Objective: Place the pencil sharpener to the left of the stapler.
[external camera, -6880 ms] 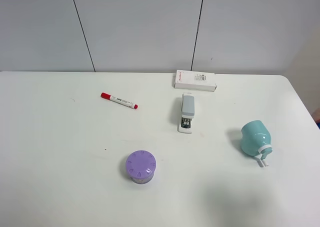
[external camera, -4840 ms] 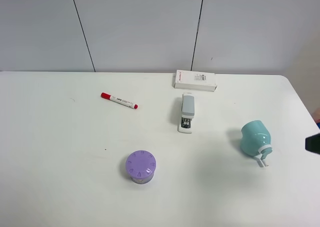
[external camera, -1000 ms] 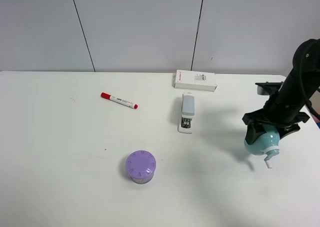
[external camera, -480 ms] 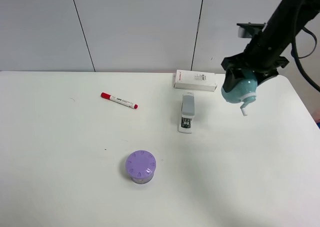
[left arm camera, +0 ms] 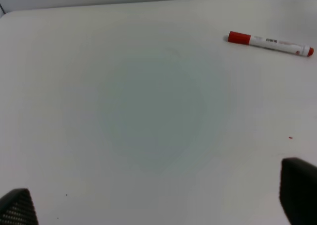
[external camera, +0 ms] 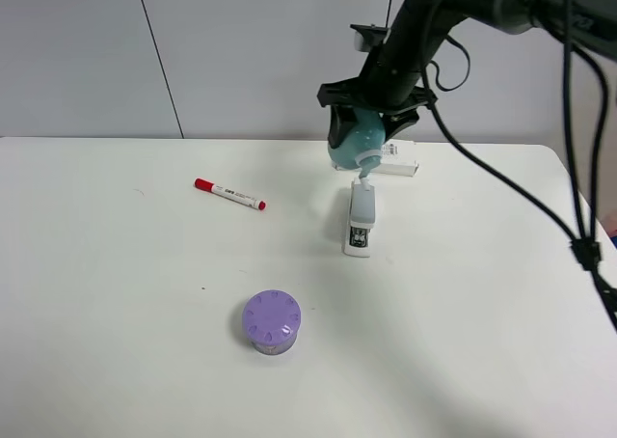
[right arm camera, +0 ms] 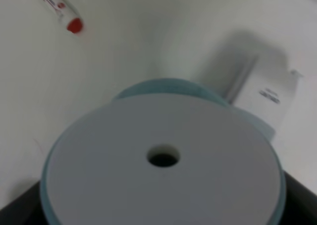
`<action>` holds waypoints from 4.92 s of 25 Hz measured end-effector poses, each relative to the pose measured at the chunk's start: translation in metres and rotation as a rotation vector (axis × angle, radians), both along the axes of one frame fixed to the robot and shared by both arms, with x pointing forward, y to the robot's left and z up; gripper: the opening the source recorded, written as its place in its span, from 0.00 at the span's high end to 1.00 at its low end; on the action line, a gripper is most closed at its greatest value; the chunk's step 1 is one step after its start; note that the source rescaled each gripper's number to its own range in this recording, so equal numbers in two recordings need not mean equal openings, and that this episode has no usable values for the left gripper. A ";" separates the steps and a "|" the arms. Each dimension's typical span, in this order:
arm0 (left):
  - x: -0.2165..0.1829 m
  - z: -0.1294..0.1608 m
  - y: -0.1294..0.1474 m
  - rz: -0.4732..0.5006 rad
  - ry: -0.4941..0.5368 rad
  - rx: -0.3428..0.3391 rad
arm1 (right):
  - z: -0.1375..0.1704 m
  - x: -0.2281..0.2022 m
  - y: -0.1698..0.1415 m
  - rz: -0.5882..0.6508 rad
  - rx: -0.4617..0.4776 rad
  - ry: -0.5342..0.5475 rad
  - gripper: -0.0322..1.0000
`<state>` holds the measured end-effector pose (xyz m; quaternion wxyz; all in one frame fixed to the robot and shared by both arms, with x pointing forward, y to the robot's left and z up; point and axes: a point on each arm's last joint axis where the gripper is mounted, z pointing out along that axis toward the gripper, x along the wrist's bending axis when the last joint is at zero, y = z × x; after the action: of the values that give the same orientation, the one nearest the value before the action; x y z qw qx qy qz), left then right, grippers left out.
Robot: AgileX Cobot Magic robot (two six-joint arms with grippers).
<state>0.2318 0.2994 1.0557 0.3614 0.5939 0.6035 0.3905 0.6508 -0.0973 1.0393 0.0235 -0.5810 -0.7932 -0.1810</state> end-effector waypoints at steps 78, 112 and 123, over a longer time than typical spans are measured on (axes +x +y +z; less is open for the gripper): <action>0.000 0.000 0.000 0.000 0.000 0.000 | 0.110 0.000 0.042 0.064 0.222 -0.350 0.44; 0.000 0.000 0.000 0.000 0.000 0.000 | 0.109 -0.271 -0.203 -0.421 -0.179 -0.348 0.44; 0.000 0.000 0.000 0.000 0.000 0.000 | 0.077 -0.397 -0.205 -0.411 -0.180 -0.673 0.44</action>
<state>0.2318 0.2994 1.0557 0.3614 0.5939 0.6035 0.3905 0.2540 -0.3018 1.1167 -0.3251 -0.6356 -0.6365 -0.2918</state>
